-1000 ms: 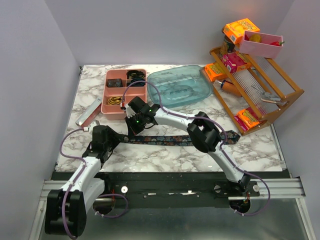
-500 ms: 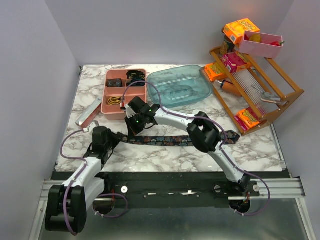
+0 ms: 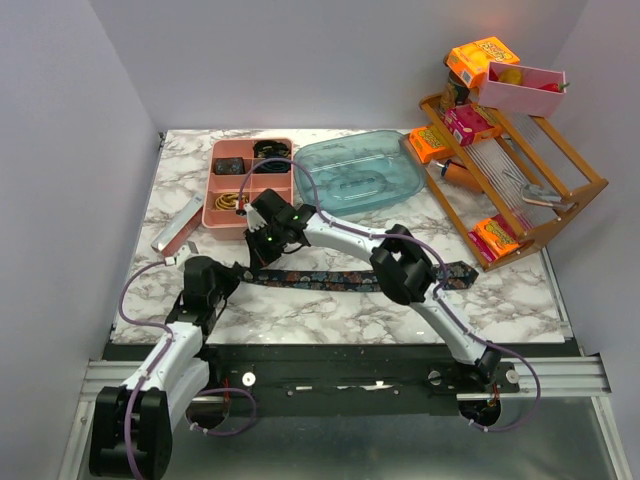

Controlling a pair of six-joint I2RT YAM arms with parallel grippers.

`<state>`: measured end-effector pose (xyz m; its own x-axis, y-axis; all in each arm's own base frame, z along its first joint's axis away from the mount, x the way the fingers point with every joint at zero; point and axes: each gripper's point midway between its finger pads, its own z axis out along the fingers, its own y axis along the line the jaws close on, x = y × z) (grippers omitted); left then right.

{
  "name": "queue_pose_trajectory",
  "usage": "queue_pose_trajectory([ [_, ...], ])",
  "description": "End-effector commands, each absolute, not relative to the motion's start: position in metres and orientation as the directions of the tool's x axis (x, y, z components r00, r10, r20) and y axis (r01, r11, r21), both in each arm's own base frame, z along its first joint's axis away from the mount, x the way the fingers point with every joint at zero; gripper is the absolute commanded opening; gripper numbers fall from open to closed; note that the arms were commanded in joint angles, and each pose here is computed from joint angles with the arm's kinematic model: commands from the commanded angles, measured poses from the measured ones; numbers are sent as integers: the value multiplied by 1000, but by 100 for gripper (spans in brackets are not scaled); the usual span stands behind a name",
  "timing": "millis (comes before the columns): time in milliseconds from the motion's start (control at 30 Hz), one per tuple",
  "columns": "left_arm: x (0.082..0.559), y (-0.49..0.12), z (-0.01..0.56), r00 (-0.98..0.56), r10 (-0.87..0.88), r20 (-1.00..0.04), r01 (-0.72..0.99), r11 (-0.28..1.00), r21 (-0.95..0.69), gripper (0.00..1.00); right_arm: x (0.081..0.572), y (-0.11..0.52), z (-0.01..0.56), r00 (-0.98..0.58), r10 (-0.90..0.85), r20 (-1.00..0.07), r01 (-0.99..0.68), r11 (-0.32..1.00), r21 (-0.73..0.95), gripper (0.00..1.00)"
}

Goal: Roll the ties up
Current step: Roll the tie at the center of the board.

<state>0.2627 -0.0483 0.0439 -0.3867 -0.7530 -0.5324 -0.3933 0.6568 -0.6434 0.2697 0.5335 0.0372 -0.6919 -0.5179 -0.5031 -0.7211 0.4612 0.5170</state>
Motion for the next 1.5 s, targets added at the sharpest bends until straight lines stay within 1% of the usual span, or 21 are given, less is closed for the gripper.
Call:
queue_pose_trajectory([
  [0,265,-51,44,-381,-742,-552,-374,670,-641,14,261,541,29,-705,-531,-470,-705,447,551,1],
  [100,267,-50,49,-373,-734,-568,-373,679,-632,9,261,541,27,-708,-533,-463,-701,447,556,1],
  [267,269,-43,59,-348,-720,-600,-376,694,-614,7,262,528,29,-704,-539,-462,-708,485,513,1],
  [333,269,-40,59,-342,-717,-607,-386,697,-605,5,270,524,46,-690,-522,-501,-723,506,470,1],
  [400,269,-40,61,-337,-716,-611,-384,697,-606,2,275,517,52,-686,-513,-516,-726,531,438,1],
  [433,269,-40,61,-336,-718,-609,-383,695,-608,2,278,517,67,-675,-500,-543,-735,526,428,1],
  [500,269,-40,61,-332,-719,-611,-385,694,-608,1,280,514,74,-669,-494,-556,-737,535,412,1],
  [667,270,-39,61,-324,-720,-614,-388,693,-608,0,276,517,100,-658,-471,-587,-748,496,441,1],
  [700,270,-40,61,-326,-719,-614,-386,694,-608,0,272,522,104,-656,-466,-594,-753,465,466,1],
  [767,270,-39,61,-322,-720,-615,-389,693,-608,0,268,527,102,-666,-463,-584,-745,451,492,1],
  [1033,274,-42,71,-313,-712,-629,-371,701,-609,0,259,534,60,-701,-503,-505,-711,447,542,1],
  [1467,276,-47,78,-312,-672,-672,-350,739,-576,0,263,546,49,-711,-501,-494,-700,437,564,1],
])
